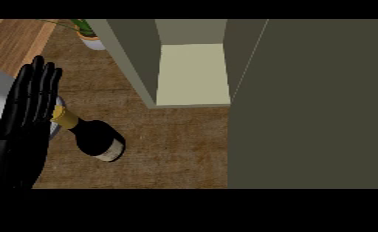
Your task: Pick up the wine, place it into the cabinet and close the cabinet
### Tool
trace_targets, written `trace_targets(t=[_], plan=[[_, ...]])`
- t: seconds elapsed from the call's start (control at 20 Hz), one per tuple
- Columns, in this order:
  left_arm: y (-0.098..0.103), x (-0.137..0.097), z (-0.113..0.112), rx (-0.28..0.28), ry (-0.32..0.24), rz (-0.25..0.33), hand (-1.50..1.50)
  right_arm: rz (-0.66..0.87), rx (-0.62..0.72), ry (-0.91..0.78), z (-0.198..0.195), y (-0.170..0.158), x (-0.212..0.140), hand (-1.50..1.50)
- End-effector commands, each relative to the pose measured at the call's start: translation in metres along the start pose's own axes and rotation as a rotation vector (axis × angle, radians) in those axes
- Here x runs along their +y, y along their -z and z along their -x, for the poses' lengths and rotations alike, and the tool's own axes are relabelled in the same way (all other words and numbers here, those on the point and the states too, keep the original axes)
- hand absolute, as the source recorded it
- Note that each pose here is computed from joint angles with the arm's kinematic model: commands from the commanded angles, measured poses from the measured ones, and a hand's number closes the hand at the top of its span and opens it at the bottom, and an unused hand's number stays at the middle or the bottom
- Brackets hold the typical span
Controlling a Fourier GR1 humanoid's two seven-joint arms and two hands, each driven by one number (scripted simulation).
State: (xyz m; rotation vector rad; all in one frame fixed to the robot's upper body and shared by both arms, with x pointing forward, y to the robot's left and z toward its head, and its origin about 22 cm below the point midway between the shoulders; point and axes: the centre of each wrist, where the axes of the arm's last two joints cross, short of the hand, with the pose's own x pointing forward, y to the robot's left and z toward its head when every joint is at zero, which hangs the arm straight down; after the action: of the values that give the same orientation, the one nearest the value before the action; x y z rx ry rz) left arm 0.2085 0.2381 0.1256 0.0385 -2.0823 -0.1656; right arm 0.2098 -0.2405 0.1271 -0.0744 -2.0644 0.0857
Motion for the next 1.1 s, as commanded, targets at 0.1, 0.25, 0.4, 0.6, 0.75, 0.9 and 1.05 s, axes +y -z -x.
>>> trace_targets(t=[0.1,0.25,0.4,0.6,0.75,0.9,1.05], plan=[[0.040,-0.012,0.001,0.037,-0.102,0.148,-1.50,0.020,-0.029,0.018,-0.010,-0.010,-0.001,-1.50],[0.070,-0.007,0.009,0.115,-0.184,0.234,-1.50,-0.016,-0.031,0.044,-0.018,-0.034,0.009,-1.50],[0.053,-0.039,0.008,0.314,-0.338,0.261,-1.50,-0.333,0.041,0.177,-0.030,-0.034,0.027,-1.50],[0.055,-0.039,-0.032,0.356,-0.378,0.262,-1.50,-0.347,0.075,0.216,-0.055,-0.059,0.021,-1.50],[0.064,-0.064,-0.062,0.331,-0.406,0.272,-1.50,-0.331,0.056,0.207,-0.080,-0.065,0.023,-1.50],[0.045,-0.043,-0.083,0.343,-0.403,0.260,-1.50,-0.339,0.069,0.220,-0.092,-0.067,0.024,-1.50],[0.063,-0.066,-0.094,0.346,-0.390,0.241,-1.50,-0.346,0.065,0.215,-0.094,-0.072,0.025,-1.50]])
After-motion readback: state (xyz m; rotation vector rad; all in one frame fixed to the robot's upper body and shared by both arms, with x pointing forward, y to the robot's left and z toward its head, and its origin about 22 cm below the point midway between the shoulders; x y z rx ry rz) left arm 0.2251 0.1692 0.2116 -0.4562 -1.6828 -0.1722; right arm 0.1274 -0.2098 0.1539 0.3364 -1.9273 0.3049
